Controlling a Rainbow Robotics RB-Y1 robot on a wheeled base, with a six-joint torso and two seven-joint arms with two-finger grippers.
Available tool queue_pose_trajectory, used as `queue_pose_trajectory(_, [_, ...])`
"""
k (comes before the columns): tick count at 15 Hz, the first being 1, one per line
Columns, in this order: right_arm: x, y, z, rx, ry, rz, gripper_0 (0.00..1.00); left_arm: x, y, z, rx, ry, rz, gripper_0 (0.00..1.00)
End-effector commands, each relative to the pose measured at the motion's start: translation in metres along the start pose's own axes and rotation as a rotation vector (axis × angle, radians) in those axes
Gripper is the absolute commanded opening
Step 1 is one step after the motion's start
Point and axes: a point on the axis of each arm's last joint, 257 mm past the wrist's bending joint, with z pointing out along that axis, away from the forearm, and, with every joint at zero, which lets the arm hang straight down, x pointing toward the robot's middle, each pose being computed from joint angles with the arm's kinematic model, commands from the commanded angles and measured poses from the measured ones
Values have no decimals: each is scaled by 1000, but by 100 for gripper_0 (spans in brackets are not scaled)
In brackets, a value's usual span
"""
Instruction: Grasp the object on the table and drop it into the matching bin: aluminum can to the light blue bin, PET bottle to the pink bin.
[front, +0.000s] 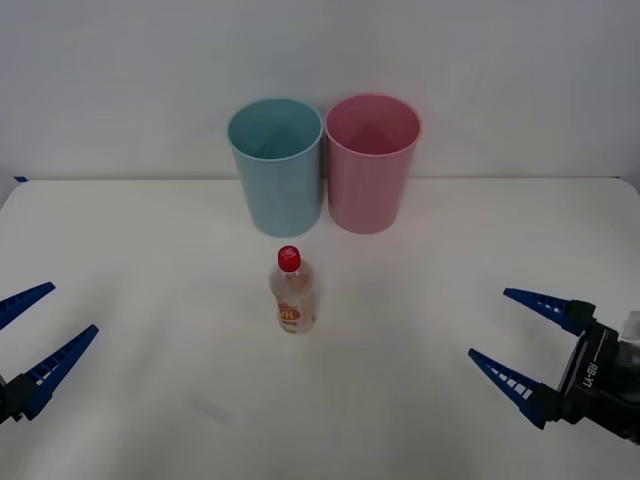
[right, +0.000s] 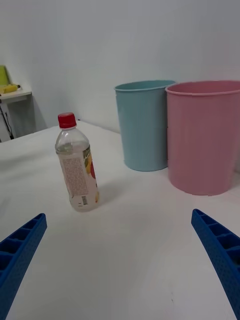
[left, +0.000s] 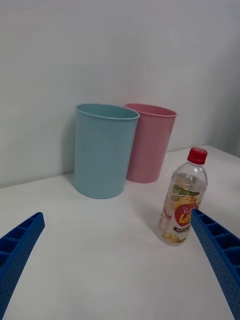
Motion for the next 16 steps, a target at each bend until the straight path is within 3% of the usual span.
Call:
queue_pose_trajectory(1, [4,8,17,-33,7,-12,100,0,0,0,0,0,0,100])
queue_pose_trajectory(10, [24,34,87,-91,21,5,100,0,0,0,0,0,0,100])
queue_pose_trajectory(16, [43,38,129,-162,46,-25,100,0,0,0,0,0,0,100])
